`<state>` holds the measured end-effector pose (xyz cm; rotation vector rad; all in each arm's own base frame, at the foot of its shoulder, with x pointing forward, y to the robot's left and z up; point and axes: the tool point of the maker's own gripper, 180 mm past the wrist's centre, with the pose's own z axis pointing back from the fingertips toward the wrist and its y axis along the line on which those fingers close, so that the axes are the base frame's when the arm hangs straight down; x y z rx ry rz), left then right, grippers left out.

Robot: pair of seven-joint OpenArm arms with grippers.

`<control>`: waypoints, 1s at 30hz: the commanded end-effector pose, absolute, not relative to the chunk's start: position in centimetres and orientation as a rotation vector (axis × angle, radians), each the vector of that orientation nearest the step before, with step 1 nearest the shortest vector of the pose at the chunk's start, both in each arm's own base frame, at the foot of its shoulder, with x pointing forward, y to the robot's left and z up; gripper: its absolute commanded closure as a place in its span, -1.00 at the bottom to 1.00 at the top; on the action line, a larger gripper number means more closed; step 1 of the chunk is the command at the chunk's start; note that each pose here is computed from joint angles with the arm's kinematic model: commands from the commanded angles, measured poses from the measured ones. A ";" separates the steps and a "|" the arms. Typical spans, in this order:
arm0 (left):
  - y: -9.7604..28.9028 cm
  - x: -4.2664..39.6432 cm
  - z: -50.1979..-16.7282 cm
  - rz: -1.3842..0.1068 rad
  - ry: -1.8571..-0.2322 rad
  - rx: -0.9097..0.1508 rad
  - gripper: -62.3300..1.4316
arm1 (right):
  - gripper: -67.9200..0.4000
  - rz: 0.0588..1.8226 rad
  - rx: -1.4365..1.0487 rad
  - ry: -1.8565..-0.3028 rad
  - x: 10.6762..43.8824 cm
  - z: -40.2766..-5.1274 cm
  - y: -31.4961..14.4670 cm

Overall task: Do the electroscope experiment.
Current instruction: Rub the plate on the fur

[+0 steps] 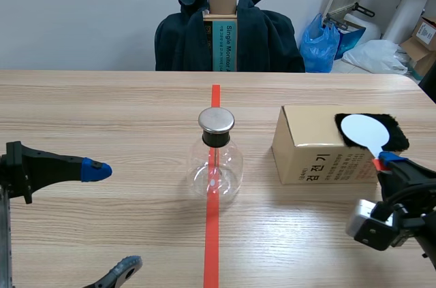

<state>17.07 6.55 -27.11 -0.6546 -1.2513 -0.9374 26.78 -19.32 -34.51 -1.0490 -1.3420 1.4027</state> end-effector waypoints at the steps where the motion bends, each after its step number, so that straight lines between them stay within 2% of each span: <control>1: 6.3 17.3 -26.5 -0.908 -1.282 -0.667 -1.00 | 0.97 1.352 -1.099 -1.325 27.2 -33.9 -20.2; 5: 6.3 17.3 -26.5 -0.908 -1.282 -0.667 -1.00 | 0.97 1.243 -1.170 -1.221 27.5 -33.8 -23.1; 10: 6.3 17.3 -26.5 -0.908 -1.282 -0.667 -1.00 | 0.97 1.411 -1.103 -1.325 27.1 -34.0 -19.7; 15: 6.3 17.3 -26.5 -0.908 -1.282 -0.667 -1.00 | 0.97 1.288 -1.190 -1.204 27.5 -33.9 -23.0; 20: 6.3 17.3 -26.5 -0.908 -1.282 -0.667 -1.00 | 0.97 1.433 -1.103 -1.335 27.1 -34.0 -19.3; 25: 6.3 17.3 -26.5 -0.908 -1.282 -0.667 -1.00 | 0.97 1.281 -1.197 -1.201 27.5 -33.9 -22.9; 30: 6.3 17.3 -26.5 -0.908 -1.282 -0.667 -1.00 | 0.97 1.418 -1.103 -1.329 27.1 -34.1 -19.4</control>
